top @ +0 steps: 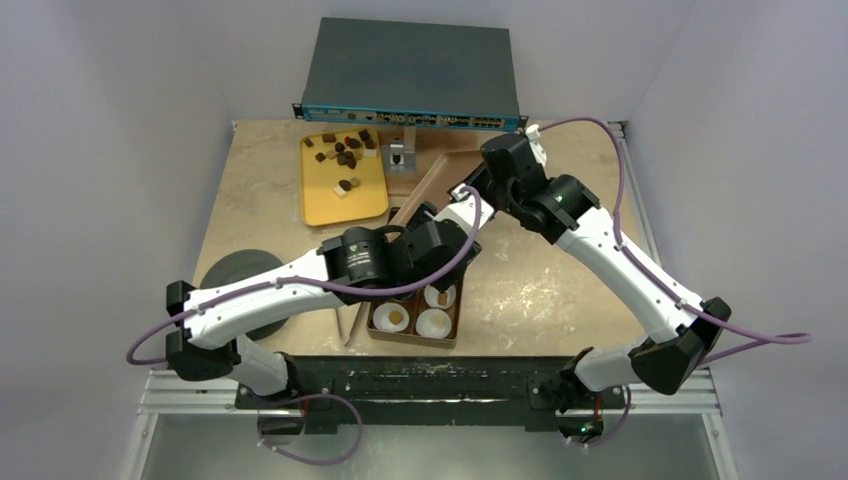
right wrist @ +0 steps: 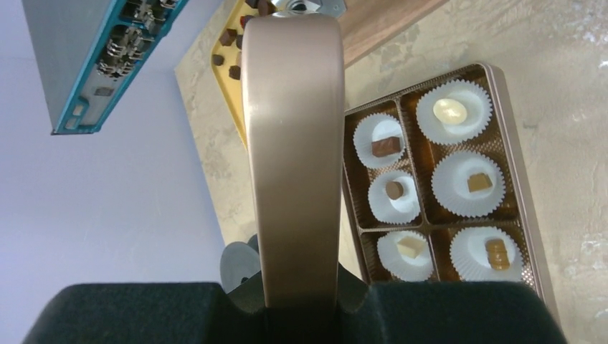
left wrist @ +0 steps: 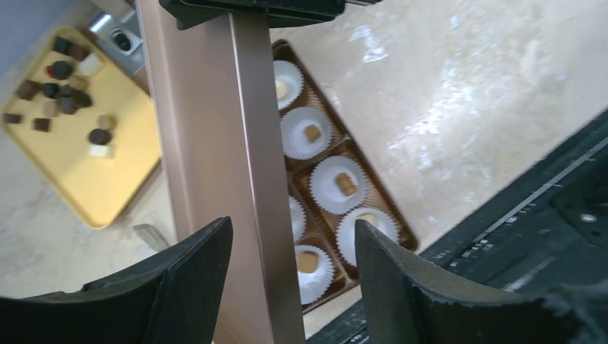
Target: Pack the chocolate
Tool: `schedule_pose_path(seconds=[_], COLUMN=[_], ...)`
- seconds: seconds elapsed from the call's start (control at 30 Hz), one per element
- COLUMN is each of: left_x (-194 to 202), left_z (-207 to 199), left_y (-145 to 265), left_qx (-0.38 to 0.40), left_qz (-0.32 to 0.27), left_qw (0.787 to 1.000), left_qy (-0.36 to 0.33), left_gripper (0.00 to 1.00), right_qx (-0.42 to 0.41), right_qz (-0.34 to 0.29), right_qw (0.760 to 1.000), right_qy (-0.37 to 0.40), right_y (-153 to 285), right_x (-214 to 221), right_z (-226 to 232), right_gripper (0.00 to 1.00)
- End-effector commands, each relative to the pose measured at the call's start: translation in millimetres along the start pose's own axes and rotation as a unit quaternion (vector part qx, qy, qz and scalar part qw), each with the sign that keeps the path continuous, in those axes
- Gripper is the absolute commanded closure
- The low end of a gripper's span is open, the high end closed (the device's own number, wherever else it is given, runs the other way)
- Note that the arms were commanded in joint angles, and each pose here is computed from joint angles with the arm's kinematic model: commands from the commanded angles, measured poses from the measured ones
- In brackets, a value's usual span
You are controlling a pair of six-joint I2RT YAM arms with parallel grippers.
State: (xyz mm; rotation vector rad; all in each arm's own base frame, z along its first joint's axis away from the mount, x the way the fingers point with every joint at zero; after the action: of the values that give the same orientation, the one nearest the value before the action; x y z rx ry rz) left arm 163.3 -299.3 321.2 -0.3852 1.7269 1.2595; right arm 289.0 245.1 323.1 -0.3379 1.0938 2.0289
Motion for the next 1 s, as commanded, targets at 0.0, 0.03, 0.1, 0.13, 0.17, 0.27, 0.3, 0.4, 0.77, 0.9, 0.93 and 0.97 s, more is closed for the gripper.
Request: schedule_pose_path(seconds=[0.0,0.03,0.1,0.13,0.17,0.27,0.3,0.4,0.77,0.9,0.93,0.97], left_x=[-14.2,-14.7,-14.4,-14.6,-14.3,-15.2,-15.9,-20.0,-26.2,-25.1,-25.3,-26.0], left_z=[22.0,23.1,25.0,25.9,25.8,26.9,27.7,30.5,52.1,65.9,68.2,71.4], left_y=[2.4,-0.4,-4.2,-6.3,-7.3,-9.7,-10.4,-7.7,15.2,24.0,27.6,32.1], left_qx=[-0.095,-0.109,-0.128,-0.136,-0.141,-0.159,-0.165,-0.175,-0.087,-0.031,-0.020,-0.010], left_qz=[-0.034,-0.034,-0.034,-0.035,-0.034,-0.036,-0.037,-0.041,-0.017,-0.006,-0.006,-0.007], left_qw=[0.994,0.993,0.990,0.989,0.988,0.984,0.982,0.980,0.995,0.992,0.989,0.986], left_qy=[-0.031,-0.037,-0.049,-0.055,-0.060,-0.076,-0.079,-0.082,0.034,0.125,0.145,0.166], left_gripper=[0.41,0.43,0.50,0.53,0.58,0.77,0.87,1.00,1.00,1.00,1.00,1.00], right_qx=[-0.026,-0.028,-0.027,-0.027,-0.027,-0.031,-0.034,-0.040,-0.127,-0.139,-0.147,-0.155], right_qz=[-0.035,-0.033,-0.030,-0.031,-0.031,-0.035,-0.036,-0.038,-0.130,-0.147,-0.149,-0.150], right_qw=[0.998,0.998,0.998,0.998,0.998,0.998,0.998,0.998,0.983,0.977,0.974,0.972], right_qy=[-0.040,-0.040,-0.039,-0.040,-0.041,-0.046,-0.045,-0.035,0.036,0.073,0.083,0.096], right_y=[27.2,28.4,31.5,32.9,34.5,38.7,40.0,42.7,100.2,114.3,116.3,117.1], right_x=[-18.3,-16.8,-14.1,-13.9,-13.2,-13.5,-13.7,-15.1,-44.3,-43.3,-41.2,-38.8], right_z=[17.8,17.6,15.2,14.2,12.8,10.0,10.4,11.6,14.5,2.9,0.0,-3.7], right_gripper=[1.00,1.00,1.00,1.00,1.00,1.00,1.00,1.00,0.01,0.01,0.01,0.03])
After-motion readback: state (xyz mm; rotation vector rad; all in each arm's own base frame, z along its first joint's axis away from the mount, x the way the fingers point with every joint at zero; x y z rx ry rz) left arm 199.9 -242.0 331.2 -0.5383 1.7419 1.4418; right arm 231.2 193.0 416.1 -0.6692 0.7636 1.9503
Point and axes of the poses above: each gripper's point midway between its finger pads, its own y axis back along the fingers, its own z axis along the line the jaws close on, x = y × z, the point moved 3 cm from there along y, back along the fingers, and after that the axes turned 15 degrees about y, right-handed, at the moved point
